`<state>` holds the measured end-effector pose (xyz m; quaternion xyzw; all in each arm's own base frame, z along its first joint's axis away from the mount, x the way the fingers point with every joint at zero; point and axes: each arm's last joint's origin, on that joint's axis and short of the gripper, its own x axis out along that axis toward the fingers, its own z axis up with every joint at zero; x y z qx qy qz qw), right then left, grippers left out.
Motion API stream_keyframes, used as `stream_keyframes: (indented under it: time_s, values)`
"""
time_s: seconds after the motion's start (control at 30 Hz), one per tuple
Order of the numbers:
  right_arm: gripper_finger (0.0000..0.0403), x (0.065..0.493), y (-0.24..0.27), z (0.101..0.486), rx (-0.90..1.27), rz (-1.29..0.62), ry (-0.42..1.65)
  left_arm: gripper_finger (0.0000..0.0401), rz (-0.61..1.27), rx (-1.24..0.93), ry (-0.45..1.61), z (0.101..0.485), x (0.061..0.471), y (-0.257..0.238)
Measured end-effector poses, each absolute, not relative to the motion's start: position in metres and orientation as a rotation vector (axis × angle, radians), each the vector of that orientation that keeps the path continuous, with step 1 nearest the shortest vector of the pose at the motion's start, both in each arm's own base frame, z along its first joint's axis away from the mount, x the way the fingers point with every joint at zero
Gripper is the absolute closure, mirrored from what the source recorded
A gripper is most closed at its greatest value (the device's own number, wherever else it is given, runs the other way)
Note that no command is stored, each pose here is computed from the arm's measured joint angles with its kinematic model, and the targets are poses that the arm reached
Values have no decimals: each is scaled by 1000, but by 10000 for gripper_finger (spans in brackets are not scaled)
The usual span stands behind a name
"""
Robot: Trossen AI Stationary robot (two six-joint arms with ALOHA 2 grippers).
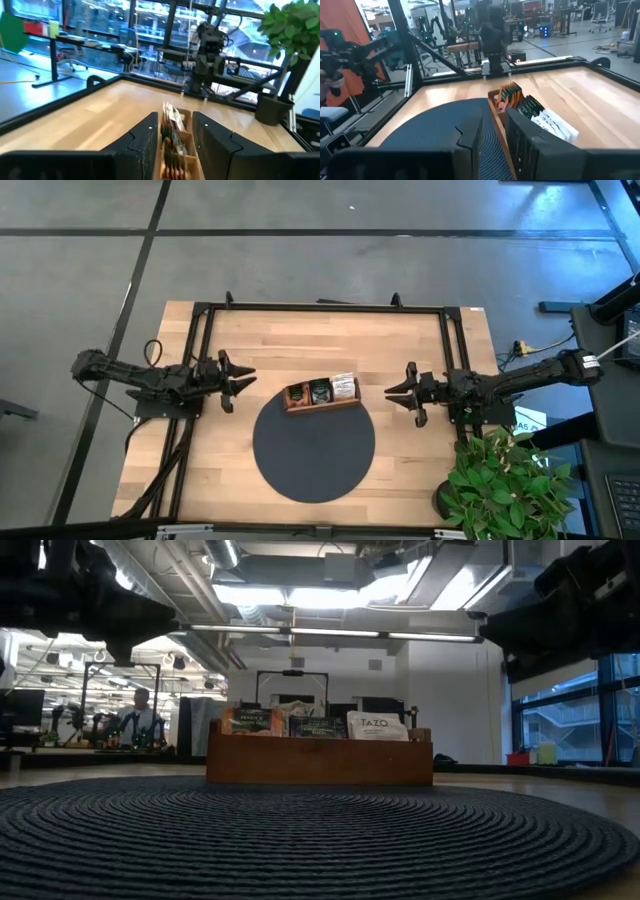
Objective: Pick & Place Tea
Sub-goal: Return to Home Position
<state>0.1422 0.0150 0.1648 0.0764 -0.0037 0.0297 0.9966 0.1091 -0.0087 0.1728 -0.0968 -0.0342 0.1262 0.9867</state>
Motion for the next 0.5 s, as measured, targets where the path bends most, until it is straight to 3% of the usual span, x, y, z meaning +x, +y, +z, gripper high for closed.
stream_keyframes:
  time_s: [0.5]
  values:
    - [318, 134, 14, 173, 91, 67, -73, 282, 300, -167, -97, 173, 94, -3]
